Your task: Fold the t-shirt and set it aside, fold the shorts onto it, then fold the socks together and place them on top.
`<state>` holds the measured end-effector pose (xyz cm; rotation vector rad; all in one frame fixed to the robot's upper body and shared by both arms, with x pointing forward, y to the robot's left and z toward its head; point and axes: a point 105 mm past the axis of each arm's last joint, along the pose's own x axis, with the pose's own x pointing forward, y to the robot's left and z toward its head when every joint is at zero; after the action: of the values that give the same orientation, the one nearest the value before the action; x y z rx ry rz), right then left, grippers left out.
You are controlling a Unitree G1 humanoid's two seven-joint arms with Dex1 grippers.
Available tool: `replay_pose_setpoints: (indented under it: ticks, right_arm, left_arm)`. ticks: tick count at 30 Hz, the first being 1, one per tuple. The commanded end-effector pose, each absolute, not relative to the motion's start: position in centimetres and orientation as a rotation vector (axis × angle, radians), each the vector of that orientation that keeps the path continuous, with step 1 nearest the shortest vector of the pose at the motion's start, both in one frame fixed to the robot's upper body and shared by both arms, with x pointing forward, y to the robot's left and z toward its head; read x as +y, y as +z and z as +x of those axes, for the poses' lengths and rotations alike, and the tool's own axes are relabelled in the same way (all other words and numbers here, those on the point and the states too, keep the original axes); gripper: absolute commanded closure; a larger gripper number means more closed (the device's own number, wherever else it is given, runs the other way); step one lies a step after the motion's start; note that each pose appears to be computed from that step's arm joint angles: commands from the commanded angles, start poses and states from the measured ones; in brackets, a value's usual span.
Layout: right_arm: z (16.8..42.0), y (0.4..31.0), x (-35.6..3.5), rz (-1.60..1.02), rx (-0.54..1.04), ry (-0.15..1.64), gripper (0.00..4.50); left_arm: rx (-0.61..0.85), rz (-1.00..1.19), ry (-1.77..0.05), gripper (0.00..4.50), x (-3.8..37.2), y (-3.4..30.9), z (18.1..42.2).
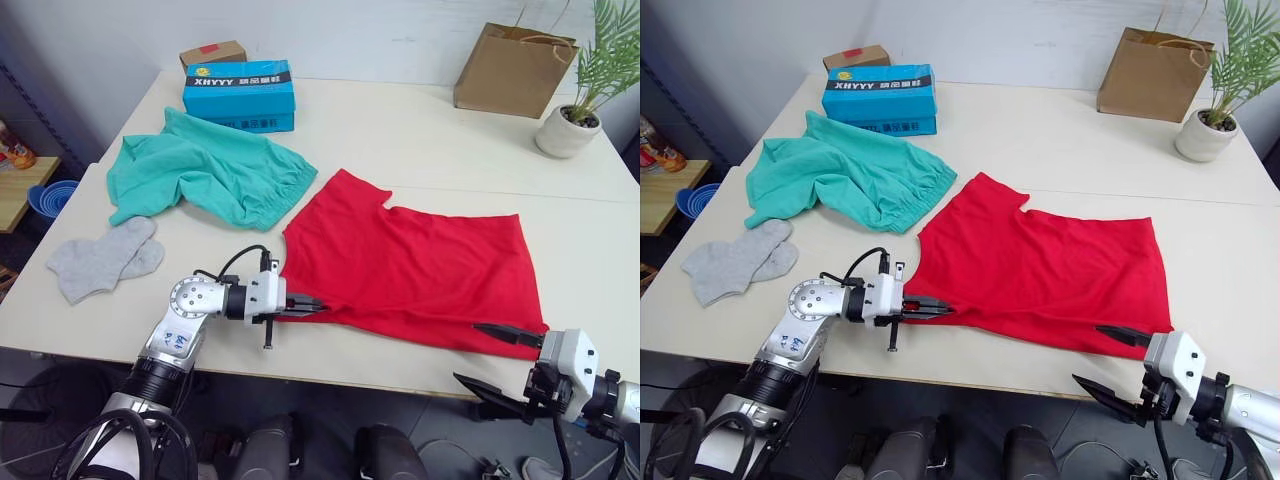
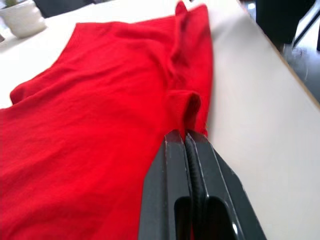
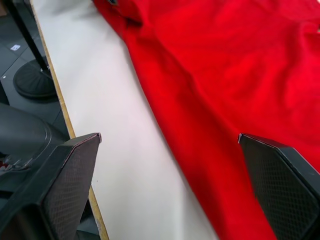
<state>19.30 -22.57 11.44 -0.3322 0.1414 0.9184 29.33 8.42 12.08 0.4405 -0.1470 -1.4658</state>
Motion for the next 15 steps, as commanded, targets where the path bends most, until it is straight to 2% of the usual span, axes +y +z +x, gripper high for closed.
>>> replay_pose_setpoints:
  ticks: [1,9,12,15]
  right_arm:
    - [19.2,12.5,-22.4,-0.337,0.106,0.913,0.00]
    - [19.1,12.3,-22.2,-0.326,0.113,0.911,0.00]
    - [19.1,12.0,-22.2,-0.321,0.116,0.912,0.00]
    - [19.0,11.7,-22.1,-0.315,0.121,0.913,0.00]
  left_arm:
    - [-0.165,0.397,-1.465,4.48,8.4,13.9,29.7]
    - [-0.171,0.481,-1.396,4.48,7.6,14.7,32.8]
    - [-0.160,0.465,-1.415,4.48,7.2,14.6,33.1]
    - [-0.149,0.443,-1.429,3.95,7.1,14.4,33.1]
